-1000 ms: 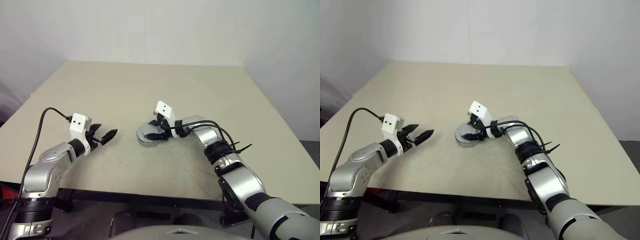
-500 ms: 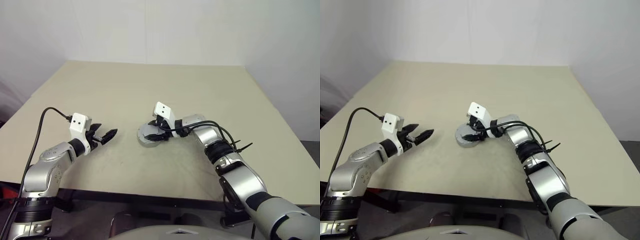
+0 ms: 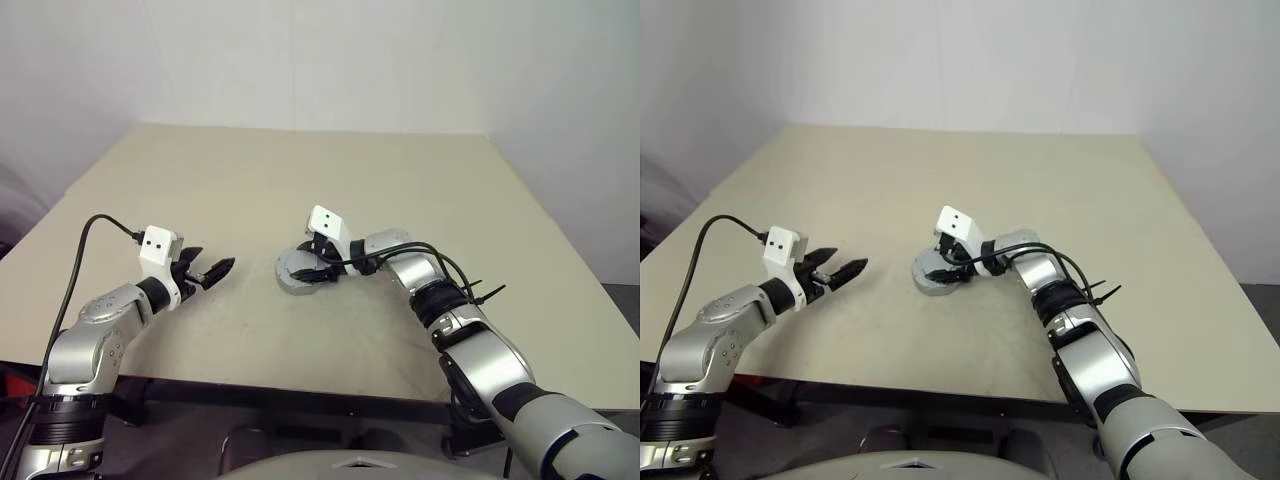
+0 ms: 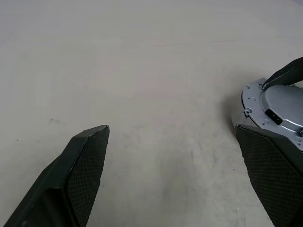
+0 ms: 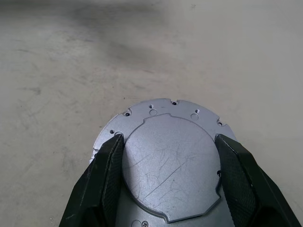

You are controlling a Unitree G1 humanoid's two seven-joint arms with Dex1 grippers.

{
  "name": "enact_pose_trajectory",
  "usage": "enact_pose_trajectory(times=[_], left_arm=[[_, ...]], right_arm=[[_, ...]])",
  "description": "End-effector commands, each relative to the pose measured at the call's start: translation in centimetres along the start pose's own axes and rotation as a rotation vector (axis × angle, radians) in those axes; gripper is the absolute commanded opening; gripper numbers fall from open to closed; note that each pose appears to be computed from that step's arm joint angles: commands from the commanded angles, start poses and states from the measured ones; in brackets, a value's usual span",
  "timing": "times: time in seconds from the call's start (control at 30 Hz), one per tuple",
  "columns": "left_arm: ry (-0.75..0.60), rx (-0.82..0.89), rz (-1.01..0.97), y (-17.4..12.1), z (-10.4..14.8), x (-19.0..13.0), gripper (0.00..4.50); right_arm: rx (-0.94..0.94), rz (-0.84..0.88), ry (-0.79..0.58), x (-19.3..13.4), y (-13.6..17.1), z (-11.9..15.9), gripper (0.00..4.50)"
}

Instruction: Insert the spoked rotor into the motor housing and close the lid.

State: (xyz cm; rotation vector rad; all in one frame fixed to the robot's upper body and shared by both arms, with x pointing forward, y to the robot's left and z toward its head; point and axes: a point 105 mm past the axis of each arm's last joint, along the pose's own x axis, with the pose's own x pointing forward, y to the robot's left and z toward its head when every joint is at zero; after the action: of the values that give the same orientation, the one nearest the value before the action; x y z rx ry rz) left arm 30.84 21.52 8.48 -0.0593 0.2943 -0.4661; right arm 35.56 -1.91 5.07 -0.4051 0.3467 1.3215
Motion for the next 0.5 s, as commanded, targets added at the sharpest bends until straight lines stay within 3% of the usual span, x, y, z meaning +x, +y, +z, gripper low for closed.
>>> enact_pose_trajectory(times=[0.03, 0.33, 0.5], left_arm=[[-0.049, 0.034, 0.009, 0.2, 1.6, -0.3, 4.50], [-0.051, 0.032, 0.015, 0.3, 1.6, -0.3, 4.50], [-0.051, 0.032, 0.018, 0.3, 1.5, -0.4, 4.50]], right_arm=[[0.134, 0.037, 0.336, -1.3, 2.2, -9.5, 2.95], [0.159, 0.070, 0.342, -1.8, 2.3, -9.3, 2.95], [0.181, 0.119, 0.250, -1.8, 2.3, -7.3, 2.95]])
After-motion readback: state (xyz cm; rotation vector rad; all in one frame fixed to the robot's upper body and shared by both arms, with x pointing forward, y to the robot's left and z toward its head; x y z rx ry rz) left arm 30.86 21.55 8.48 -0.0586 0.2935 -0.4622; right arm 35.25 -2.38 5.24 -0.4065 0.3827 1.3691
